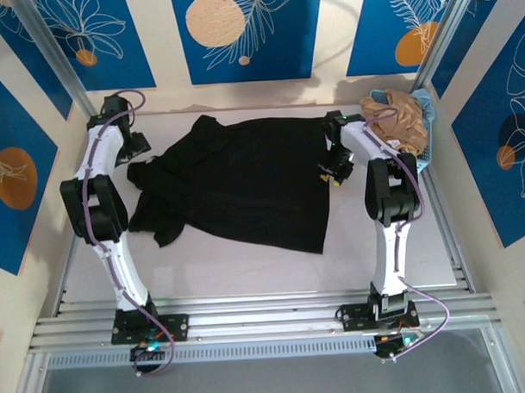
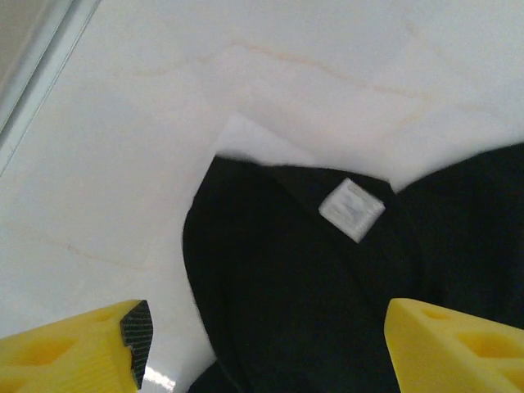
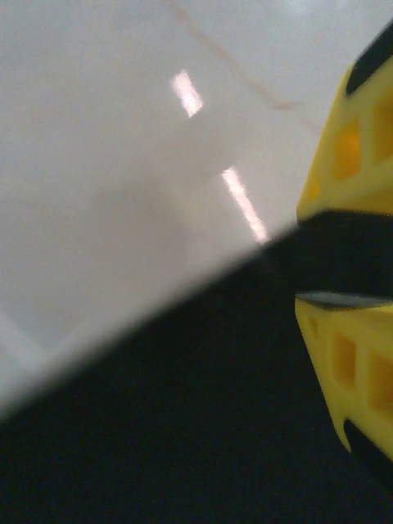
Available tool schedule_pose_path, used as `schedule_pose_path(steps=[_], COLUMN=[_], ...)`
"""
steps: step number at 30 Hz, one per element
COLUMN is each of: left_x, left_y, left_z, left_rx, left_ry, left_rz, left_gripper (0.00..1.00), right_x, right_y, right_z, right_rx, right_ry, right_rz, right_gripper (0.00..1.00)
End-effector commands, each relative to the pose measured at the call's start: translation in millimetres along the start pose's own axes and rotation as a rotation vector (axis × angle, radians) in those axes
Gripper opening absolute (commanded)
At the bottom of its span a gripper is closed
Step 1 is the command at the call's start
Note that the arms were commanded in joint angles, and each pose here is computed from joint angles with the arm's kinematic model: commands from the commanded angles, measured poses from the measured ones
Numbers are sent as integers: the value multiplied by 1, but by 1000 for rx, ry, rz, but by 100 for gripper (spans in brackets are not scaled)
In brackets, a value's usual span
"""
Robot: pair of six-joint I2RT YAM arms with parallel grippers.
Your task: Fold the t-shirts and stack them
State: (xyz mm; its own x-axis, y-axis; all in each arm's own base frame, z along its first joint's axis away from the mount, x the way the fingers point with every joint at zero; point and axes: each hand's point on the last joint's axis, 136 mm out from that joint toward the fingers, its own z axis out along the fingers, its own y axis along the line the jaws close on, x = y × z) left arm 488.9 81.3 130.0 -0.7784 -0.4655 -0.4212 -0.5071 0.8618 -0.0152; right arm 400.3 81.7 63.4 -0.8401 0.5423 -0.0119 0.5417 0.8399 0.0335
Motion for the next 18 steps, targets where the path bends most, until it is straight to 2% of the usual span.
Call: schedule_pose_path(steps=[1, 6, 9, 14, 18], left_x=[29, 111, 144, 163, 160], left_y=[22, 56, 74, 96, 97], left_z=[-32, -31, -23, -9, -12], left_rx=[-41, -62, -75, -30, -11], left_ry=[13, 181, 280, 361, 354], left_rz=[-4, -45, -90, -261, -277], left_gripper=[76, 76, 76, 76, 76], right_x=[41, 122, 166, 203, 205], right_y=[3, -6, -20, -31, -39], right_z=[-31, -27, -14, 9, 27], right_rx=[-87, -121, -93, -52, 19], right_ry=[-4, 126, 217, 304, 318], right_rz=[5, -19, -30, -54, -58], right_gripper=[45, 61, 65, 66, 64])
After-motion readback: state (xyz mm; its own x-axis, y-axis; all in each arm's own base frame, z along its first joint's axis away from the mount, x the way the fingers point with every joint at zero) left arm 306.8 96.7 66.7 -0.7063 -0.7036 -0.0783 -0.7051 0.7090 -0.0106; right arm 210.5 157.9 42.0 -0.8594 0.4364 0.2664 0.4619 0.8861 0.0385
